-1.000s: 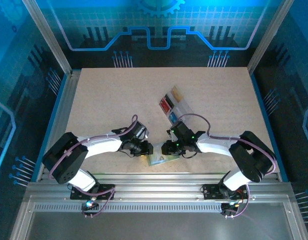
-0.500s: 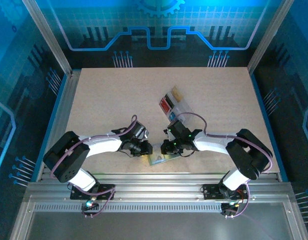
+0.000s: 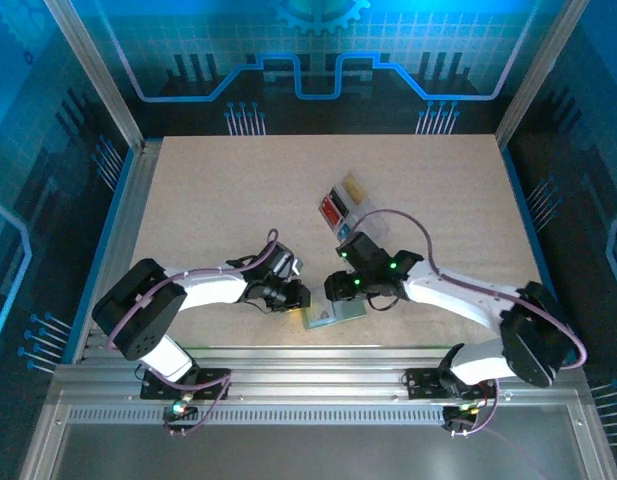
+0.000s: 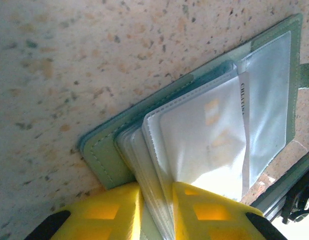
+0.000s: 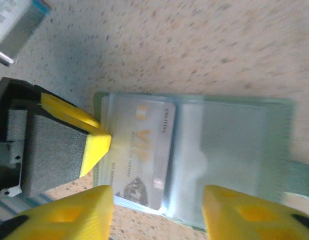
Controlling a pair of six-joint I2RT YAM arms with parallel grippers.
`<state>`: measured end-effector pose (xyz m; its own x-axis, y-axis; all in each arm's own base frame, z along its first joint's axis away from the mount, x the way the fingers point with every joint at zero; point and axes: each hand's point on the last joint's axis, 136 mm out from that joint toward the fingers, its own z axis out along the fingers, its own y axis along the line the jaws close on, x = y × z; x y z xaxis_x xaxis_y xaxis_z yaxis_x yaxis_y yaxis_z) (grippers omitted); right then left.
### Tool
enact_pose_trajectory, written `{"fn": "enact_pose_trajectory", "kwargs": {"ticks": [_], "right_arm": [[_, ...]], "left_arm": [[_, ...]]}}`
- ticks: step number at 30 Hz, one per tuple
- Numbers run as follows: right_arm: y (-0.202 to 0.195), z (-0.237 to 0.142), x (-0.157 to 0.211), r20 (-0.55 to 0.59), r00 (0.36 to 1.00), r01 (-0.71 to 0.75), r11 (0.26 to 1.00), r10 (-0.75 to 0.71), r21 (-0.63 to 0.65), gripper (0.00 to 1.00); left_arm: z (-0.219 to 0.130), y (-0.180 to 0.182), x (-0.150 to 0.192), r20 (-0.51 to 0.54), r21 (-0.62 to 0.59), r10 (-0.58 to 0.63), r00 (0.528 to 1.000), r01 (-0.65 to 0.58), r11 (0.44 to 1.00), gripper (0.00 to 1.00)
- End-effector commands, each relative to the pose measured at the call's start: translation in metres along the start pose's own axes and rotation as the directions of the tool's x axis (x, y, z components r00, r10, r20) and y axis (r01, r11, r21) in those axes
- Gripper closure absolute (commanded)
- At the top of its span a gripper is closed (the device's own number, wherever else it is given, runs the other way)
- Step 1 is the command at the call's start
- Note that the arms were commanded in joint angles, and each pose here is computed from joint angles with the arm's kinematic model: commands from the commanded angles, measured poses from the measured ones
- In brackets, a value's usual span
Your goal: Put the credit cards into the card holder
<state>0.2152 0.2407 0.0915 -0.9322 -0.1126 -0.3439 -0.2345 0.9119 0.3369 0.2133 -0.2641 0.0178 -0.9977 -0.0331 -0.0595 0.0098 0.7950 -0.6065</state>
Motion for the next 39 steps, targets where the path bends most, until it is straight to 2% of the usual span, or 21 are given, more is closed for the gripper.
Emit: {"fn": "enact_pose_trajectory", "kwargs": {"ticks": [1,6,9,12,15,18,20,21,24,26,28,30,35,39], "right_arm": [[-0.052,-0.022,0.009,-0.016,1.0,0.03,0.957,-0.027,0.289,0.4],[-0.075,-0.015,0.016,-0.038,0.999,0.02,0.917,-0.006,0.398,0.34],[-0.095,-0.009,0.024,-0.053,0.999,0.016,0.878,0.011,0.478,0.35],[-0.099,0.001,0.025,-0.06,0.998,0.016,0.875,0.015,0.484,0.4],[-0.101,0.01,0.023,-0.07,0.997,0.021,0.873,0.015,0.487,0.54],[-0.099,0.016,0.019,-0.078,0.997,0.031,0.88,0.007,0.473,0.78],[-0.088,0.012,0.011,-0.056,0.998,0.036,0.9,-0.014,0.435,0.98],[-0.081,0.008,0.007,-0.041,0.999,0.044,0.911,-0.03,0.409,1.0],[-0.044,-0.009,-0.004,0.034,0.996,0.066,0.964,-0.077,0.259,1.0],[-0.009,-0.02,-0.014,0.088,0.995,0.044,0.996,-0.051,0.078,1.0],[0.021,-0.025,-0.017,0.111,0.994,0.018,0.996,-0.008,-0.089,1.0],[0.04,-0.023,-0.017,0.112,0.993,-0.012,0.981,0.035,-0.192,1.0],[0.057,-0.002,-0.012,0.093,0.991,-0.067,0.955,0.098,-0.289,1.0],[0.058,0.007,-0.015,0.098,0.987,-0.092,0.949,0.127,-0.3,1.0]], "left_arm": [[0.014,0.021,0.015,-0.055,-0.076,-0.047,0.997,0.043,0.996,0.78],[0.017,0.014,0.011,-0.05,-0.067,-0.039,0.998,0.036,0.997,0.78],[0.018,0.011,0.01,-0.048,-0.065,-0.039,0.998,0.036,0.997,0.78],[0.018,0.01,0.01,-0.05,-0.065,-0.036,0.998,0.033,0.997,0.78],[0.019,0.011,0.011,-0.05,-0.068,-0.035,0.998,0.032,0.997,0.78],[0.02,0.01,0.011,-0.05,-0.062,-0.033,0.998,0.03,0.998,0.78],[0.024,0.006,0.012,-0.056,-0.054,-0.018,0.998,0.015,0.998,0.77],[0.027,0.004,0.013,-0.063,-0.053,-0.012,0.998,0.008,0.999,0.77],[0.034,-0.001,0.015,-0.074,-0.032,-0.025,0.997,0.022,0.999,0.77],[0.036,-0.007,0.012,-0.068,-0.006,-0.037,0.997,0.036,0.999,0.77],[0.035,-0.016,0.006,-0.06,0.017,-0.039,0.997,0.041,0.999,0.77],[0.034,-0.023,0.003,-0.057,0.033,-0.042,0.997,0.044,0.998,0.73],[0.025,-0.027,0.0,-0.038,0.047,-0.064,0.997,0.066,0.997,0.64],[-0.003,-0.006,0.0,0.044,-0.107,-0.042,0.998,0.047,0.993,0.55]]}}
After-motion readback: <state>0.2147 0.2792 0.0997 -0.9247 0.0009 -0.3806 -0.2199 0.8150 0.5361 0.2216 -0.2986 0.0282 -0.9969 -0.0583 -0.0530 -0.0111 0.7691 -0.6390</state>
